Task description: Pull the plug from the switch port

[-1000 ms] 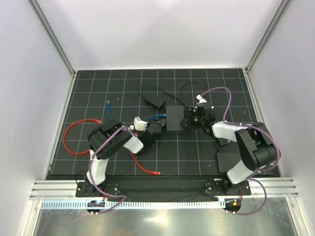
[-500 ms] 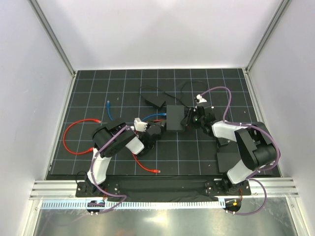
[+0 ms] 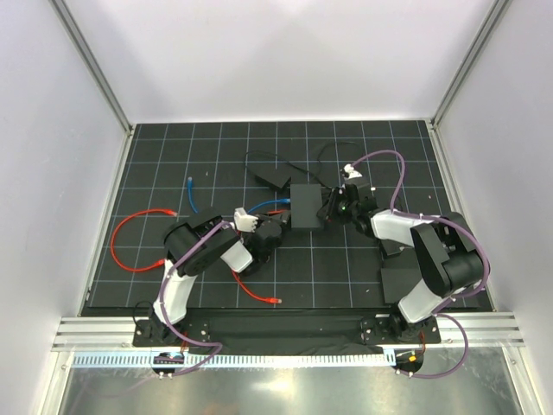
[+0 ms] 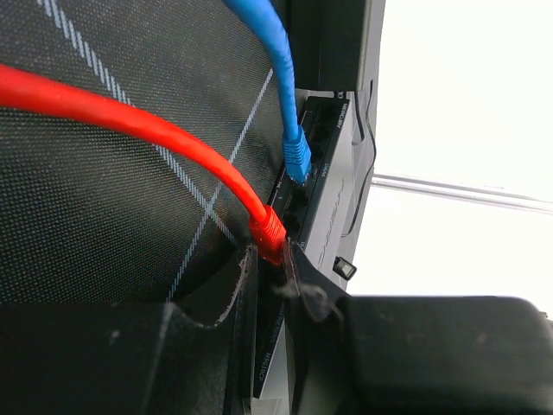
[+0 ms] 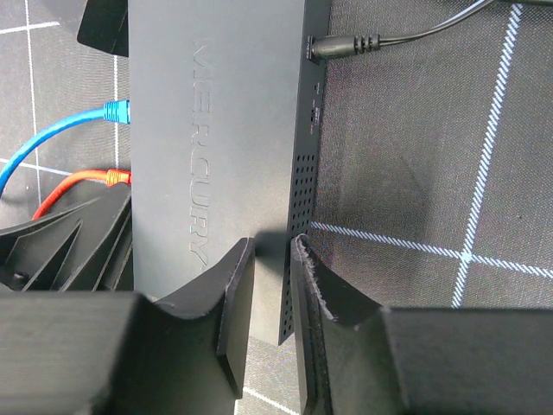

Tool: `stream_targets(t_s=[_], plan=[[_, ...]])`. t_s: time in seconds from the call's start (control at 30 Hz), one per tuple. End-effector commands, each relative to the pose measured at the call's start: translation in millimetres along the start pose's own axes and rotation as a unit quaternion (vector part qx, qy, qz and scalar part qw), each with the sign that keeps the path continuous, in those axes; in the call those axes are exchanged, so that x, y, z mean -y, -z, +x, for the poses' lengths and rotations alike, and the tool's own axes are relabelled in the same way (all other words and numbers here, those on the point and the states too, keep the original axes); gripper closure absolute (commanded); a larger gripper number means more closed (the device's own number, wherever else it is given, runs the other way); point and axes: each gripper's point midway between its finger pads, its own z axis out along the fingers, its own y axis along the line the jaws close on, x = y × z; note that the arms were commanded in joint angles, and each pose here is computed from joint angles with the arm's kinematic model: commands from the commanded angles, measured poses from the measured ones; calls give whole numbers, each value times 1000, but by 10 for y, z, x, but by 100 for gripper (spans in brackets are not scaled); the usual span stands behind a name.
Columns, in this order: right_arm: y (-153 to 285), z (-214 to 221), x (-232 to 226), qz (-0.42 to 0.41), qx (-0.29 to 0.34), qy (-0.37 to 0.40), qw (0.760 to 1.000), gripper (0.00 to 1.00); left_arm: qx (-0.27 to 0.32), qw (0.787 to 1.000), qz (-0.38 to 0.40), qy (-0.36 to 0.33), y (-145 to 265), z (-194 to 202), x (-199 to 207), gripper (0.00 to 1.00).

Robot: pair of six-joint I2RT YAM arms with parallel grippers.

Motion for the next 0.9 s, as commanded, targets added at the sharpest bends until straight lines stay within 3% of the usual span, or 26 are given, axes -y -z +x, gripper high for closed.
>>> stream_targets(t_s=[0.0, 0.27, 0.53, 0.6, 0.87], plan=[[-3, -33, 8, 10, 3, 13, 1000, 69, -5, 999, -12, -40, 19, 23, -165, 100], [275, -459, -214, 51, 54, 85, 994, 63, -21, 999, -9, -45, 33, 80, -189, 100], [102, -435, -820, -19, 1, 131, 991, 63, -33, 998, -4, -46, 56, 116, -152, 100], [-32, -313, -833, -17, -24, 137, 990, 66, -36, 998, -4, -49, 62, 124, -158, 100], [-148, -208, -991, -29, -8, 180, 983, 79, -34, 997, -9, -69, 117, 51, -252, 100]])
